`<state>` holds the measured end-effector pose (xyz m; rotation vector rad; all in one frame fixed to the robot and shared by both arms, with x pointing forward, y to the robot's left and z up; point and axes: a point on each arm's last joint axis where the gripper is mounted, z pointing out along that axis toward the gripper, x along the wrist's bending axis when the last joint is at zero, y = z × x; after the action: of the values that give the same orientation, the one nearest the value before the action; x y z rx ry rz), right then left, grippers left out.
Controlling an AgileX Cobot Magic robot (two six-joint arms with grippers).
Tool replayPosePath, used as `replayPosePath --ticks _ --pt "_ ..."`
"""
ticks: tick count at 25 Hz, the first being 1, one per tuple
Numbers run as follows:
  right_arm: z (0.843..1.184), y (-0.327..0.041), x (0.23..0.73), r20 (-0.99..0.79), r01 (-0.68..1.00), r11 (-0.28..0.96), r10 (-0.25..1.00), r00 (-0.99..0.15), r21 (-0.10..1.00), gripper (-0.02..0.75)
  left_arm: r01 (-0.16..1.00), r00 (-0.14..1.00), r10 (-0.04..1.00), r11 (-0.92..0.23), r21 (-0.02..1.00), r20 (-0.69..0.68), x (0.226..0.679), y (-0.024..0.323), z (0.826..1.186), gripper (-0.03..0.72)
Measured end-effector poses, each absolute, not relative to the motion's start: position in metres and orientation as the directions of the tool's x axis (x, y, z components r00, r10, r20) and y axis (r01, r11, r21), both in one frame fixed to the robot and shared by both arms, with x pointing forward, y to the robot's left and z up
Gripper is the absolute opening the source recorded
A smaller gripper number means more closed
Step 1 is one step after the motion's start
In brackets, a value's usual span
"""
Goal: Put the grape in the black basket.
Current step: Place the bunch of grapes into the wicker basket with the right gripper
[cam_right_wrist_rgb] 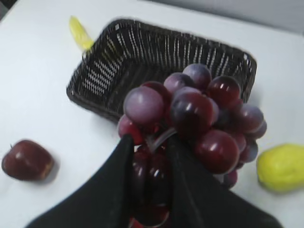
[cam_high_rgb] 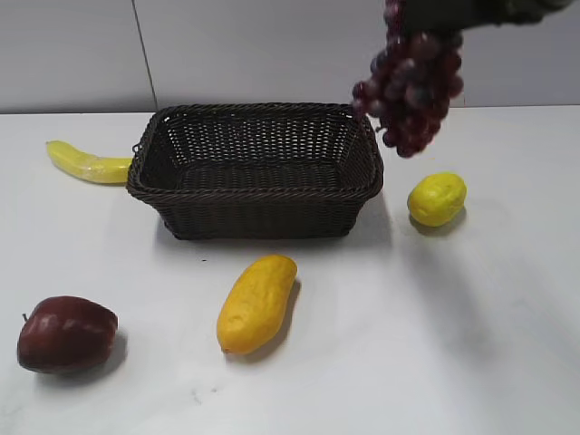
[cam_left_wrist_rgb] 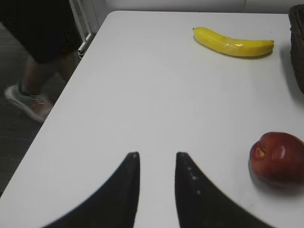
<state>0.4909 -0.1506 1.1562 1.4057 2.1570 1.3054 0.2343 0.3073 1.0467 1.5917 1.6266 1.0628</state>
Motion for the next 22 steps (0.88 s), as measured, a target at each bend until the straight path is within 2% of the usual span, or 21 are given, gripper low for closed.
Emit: replayPosePath --ticks 6,12,16,22 --pt "1.186 -0.137 0.52 0.242 0.521 0.076 0.823 -0.514 0.85 0.149 0.493 -0.082 0.991 -0.05 0.869 0.103 0.234 0.307 1.047 0.228" --pt "1.179 -0.108 0.565 0.307 0.544 0.043 0.787 -0.535 0.838 0.143 0.493 -0.082 0.991 -0.05 0.869 0.103 0.234 0.307 1.047 0.228" --pt "1.159 -0.09 0.591 0.341 0.573 0.05 0.76 -0.553 0.818 0.143 0.493 -0.082 0.991 -0.05 0.869 0.103 0.234 0.307 1.047 0.228" --pt "1.085 -0.07 0.628 0.369 0.685 0.106 0.777 -0.51 0.721 0.141 0.493 -0.082 0.991 -0.05 0.869 0.103 0.234 0.307 1.047 0.228"
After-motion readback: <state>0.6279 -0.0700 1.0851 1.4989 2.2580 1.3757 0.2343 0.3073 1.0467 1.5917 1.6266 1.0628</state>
